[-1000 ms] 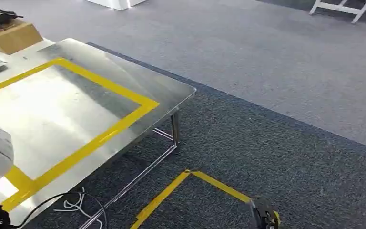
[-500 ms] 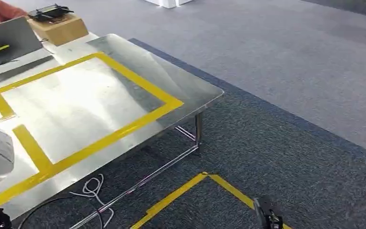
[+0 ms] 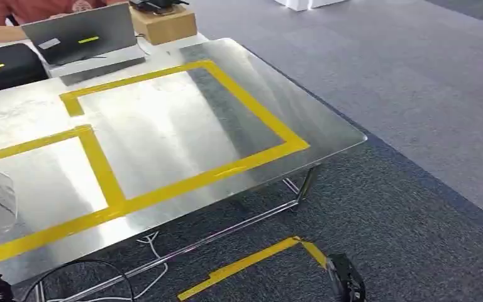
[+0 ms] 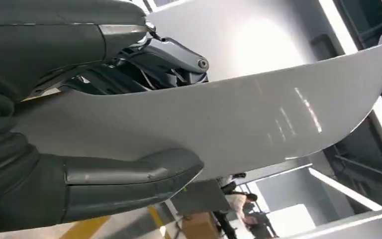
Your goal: Take the parts from the cabinet and place them on the table.
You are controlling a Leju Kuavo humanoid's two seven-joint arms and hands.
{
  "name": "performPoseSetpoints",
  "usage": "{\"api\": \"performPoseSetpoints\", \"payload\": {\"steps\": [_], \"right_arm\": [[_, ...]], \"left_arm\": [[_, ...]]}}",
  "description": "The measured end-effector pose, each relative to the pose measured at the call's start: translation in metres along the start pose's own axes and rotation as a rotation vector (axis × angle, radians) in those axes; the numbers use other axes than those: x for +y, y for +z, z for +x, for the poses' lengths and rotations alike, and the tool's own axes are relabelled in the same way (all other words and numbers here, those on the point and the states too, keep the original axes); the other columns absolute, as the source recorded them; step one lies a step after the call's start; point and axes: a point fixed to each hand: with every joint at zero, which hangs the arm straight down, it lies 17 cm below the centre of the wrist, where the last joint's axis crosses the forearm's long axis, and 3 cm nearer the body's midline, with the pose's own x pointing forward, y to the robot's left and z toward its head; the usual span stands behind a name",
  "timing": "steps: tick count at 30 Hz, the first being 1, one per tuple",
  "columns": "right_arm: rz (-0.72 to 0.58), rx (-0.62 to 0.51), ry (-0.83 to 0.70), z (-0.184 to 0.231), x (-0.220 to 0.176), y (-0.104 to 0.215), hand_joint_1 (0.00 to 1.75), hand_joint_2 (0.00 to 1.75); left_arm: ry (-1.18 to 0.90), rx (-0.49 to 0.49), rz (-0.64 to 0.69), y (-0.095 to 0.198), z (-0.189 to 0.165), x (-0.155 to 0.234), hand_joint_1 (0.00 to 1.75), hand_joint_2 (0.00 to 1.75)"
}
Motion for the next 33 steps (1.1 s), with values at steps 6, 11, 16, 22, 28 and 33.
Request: {"api": "performPoseSetpoints", "payload": {"steps": [6, 11, 16, 22, 28, 33], "right_arm": [[-0.004, -0.003, 0.004, 0.002, -0.003, -0.001, 0.0, 0.0], [-0.004, -0.007, 0.005, 0.006, -0.003, -0.002, 0.0, 0.0], [-0.006, 0.0, 0.006, 0.001, -0.004, -0.001, 0.0, 0.0], [-0.006, -0.006, 0.009, 0.005, -0.004, -0.002, 0.0, 0.0], [-0.007, -0.02, 0.013, 0.013, -0.005, -0.004, 0.0, 0.0], [-0.005, -0.008, 0.017, 0.005, -0.004, -0.002, 0.0, 0.0]], "left_arm": [[0.002, 0.002, 0.006, 0.0, 0.0, 0.0, 1.75, 1.75], [0.0, 0.007, 0.004, 0.002, 0.0, 0.001, 1.75, 1.75], [0.001, 0.004, 0.006, 0.001, 0.001, 0.0, 1.75, 1.75], [0.005, -0.001, 0.011, 0.0, 0.002, 0.001, 1.75, 1.75], [0.013, 0.004, 0.02, 0.0, 0.002, 0.003, 1.75, 1.75], [0.02, 0.006, 0.021, 0.0, 0.002, 0.004, 1.75, 1.75]]}}
